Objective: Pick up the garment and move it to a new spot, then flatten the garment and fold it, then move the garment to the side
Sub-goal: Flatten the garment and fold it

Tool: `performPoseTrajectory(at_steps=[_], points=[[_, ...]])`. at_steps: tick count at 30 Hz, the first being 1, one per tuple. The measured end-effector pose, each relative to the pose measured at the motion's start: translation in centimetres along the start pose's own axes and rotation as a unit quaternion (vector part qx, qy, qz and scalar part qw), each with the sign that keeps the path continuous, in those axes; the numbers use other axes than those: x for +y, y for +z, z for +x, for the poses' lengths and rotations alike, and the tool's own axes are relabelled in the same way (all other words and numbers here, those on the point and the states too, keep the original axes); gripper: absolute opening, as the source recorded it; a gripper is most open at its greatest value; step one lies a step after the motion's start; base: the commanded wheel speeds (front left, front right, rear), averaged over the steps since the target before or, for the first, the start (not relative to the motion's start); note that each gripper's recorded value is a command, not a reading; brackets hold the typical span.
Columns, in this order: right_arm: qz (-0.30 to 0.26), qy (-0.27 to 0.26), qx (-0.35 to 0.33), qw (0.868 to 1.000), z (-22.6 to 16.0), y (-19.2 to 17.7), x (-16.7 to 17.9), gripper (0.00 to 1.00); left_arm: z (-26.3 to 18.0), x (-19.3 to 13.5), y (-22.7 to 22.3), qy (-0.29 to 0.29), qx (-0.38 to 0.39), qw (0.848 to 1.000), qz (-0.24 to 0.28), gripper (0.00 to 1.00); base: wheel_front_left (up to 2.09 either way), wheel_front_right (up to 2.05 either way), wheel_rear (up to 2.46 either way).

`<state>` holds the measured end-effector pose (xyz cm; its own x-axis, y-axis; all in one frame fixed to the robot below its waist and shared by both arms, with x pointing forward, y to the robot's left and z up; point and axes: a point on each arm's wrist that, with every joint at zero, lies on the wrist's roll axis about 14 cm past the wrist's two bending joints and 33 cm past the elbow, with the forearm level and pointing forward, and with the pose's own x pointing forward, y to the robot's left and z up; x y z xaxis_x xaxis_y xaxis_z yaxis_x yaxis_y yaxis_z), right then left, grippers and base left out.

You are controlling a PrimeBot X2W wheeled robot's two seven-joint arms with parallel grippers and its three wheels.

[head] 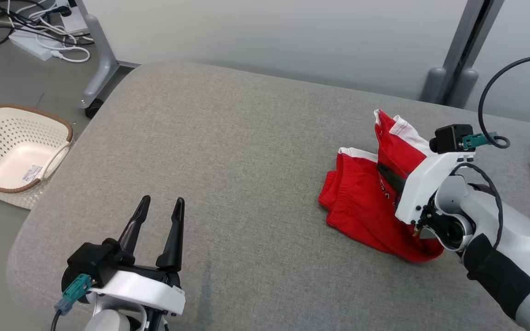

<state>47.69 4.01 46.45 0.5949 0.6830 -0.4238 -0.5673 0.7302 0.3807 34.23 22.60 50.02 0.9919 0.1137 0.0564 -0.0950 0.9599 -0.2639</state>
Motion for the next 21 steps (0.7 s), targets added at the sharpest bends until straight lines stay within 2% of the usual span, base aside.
performPoseTrajectory(at_steps=[4,7,8,9,15,21], points=[[0.012,0.009,0.02,1.0,1.0,-1.0,0.9,0.0,-0.2,0.6,-0.1,0.01,0.002,1.0,0.0,1.0,0.0,0.0,0.0],[0.021,0.013,0.031,0.999,1.5,-1.7,1.4,0.36,-0.2,0.9,-0.2,0.016,0.004,1.0,0.001,1.0,0.0,0.0,0.0],[0.023,0.013,0.034,0.999,1.7,-1.8,1.4,0.53,-0.2,1.0,-0.2,0.017,0.004,1.0,0.001,1.0,0.0,0.0,0.0],[0.024,0.012,0.034,0.999,1.8,-1.8,1.4,0.99,-0.2,1.1,-0.3,0.018,0.005,1.0,0.001,1.0,0.0,0.0,0.0],[0.038,0.025,0.027,0.999,2.2,-1.6,2.6,1.0,0.0,1.1,-0.4,0.017,0.007,1.0,0.003,1.0,0.0,0.0,0.0],[0.065,0.058,-0.027,0.996,1.2,1.1,4.6,1.0,0.4,0.4,-0.3,0.003,0.006,1.0,0.007,1.0,0.0,0.0,0.0]])
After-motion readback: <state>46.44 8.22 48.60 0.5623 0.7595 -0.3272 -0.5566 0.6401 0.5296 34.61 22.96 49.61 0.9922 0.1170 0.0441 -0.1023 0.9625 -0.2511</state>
